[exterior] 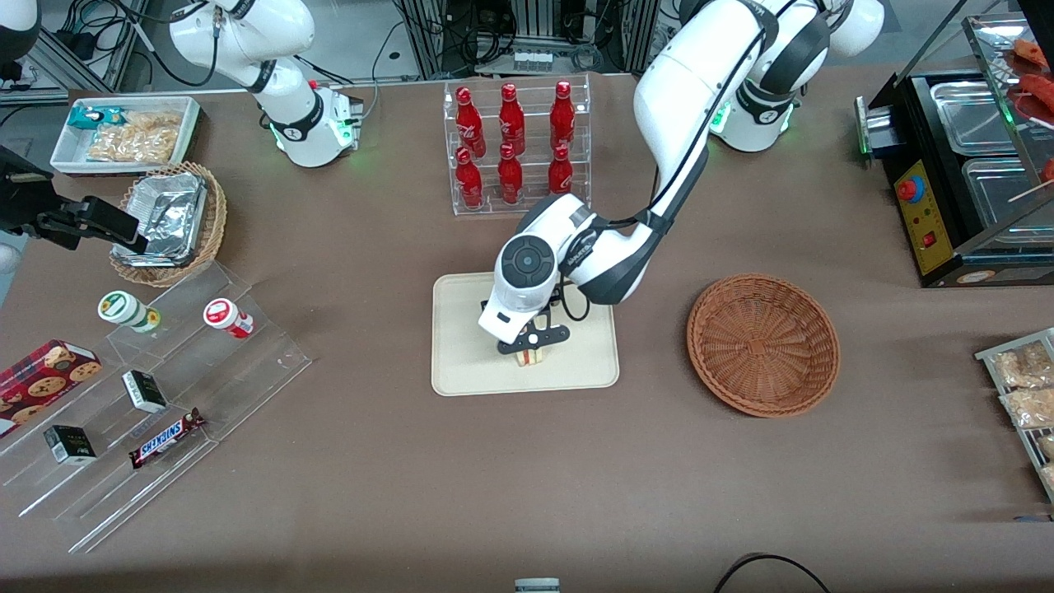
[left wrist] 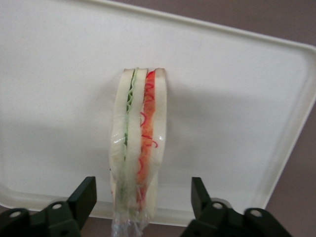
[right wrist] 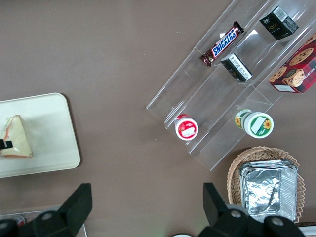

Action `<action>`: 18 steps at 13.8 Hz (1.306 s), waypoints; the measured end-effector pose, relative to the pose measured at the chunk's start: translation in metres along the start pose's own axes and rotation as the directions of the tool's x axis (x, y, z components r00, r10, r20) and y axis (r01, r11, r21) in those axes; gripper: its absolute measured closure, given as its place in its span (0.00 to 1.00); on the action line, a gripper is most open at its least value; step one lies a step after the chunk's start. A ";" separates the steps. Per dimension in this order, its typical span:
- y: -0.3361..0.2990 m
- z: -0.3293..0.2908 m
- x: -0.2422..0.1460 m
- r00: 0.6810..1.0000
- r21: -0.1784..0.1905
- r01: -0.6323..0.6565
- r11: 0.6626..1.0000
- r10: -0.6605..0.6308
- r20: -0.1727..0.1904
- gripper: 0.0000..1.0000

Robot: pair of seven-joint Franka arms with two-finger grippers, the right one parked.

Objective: Place sandwich from basket to tray

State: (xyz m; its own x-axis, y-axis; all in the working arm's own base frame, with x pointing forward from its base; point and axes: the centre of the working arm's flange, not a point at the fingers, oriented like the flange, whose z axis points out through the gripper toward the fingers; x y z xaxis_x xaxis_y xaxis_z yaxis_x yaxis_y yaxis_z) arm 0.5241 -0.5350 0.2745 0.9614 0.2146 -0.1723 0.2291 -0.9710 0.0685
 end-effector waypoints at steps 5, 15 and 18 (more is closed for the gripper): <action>-0.021 -0.104 -0.003 1.000 0.022 -0.006 1.000 0.006 -0.003 0.00; -0.177 -0.202 0.105 0.985 0.091 0.168 0.981 -0.171 0.019 0.00; -0.240 -0.227 0.123 0.994 0.099 0.101 0.990 -0.105 0.037 0.00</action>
State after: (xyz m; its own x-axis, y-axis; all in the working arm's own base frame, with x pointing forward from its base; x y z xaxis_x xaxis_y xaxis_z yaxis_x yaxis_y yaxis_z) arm 0.6220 -0.2521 0.4599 0.9256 0.3116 -0.2149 0.3089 -0.9499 -0.0471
